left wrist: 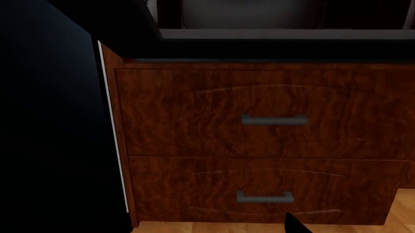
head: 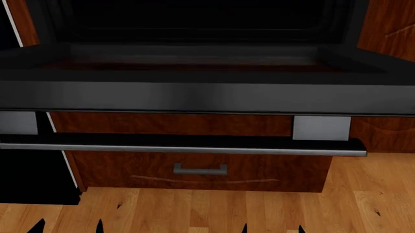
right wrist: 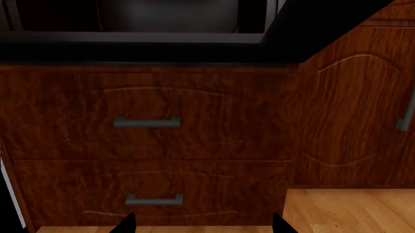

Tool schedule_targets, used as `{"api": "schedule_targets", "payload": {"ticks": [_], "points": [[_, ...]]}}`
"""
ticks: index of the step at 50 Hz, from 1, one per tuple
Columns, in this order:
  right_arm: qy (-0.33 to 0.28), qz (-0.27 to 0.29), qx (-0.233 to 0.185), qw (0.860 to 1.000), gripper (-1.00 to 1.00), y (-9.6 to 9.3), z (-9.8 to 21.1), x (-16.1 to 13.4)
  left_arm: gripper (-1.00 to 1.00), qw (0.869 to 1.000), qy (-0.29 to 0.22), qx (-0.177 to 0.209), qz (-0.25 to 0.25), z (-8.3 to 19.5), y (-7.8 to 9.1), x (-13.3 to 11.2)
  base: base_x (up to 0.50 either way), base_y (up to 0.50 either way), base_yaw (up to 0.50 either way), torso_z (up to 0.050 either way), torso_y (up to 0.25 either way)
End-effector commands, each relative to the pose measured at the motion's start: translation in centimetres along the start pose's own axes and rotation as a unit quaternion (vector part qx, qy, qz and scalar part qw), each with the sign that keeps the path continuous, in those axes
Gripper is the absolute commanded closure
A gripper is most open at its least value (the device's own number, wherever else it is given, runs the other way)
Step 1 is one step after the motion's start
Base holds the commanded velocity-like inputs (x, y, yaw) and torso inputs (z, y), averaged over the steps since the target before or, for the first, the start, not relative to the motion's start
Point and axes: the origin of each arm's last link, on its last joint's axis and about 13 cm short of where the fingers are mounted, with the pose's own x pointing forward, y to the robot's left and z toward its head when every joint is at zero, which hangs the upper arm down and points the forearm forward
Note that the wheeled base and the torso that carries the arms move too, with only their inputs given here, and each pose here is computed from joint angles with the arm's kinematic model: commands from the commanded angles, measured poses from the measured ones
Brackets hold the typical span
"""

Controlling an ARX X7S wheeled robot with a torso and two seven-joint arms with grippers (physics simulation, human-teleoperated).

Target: Close the oven door

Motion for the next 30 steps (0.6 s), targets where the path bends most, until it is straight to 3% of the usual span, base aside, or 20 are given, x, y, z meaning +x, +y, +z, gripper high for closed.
{"api": "schedule_targets", "payload": {"ticks": [1,30], "points": [[0.0,0.0,-0.002,1.0,-1.0,-0.01,-0.06,0.04,-1.0,1.0,0.005,0.001,0.002,-0.07,-0.03,0.09,0.34,0.0,0.0,0.0,0.0],[-0.004,0.003,0.005,1.0,-1.0,-0.04,0.04,-0.02,-1.0,1.0,0.001,0.001,-0.001,-0.03,-0.04,0.03,0.26,-0.01,0.0,0.0,0.0]]}}
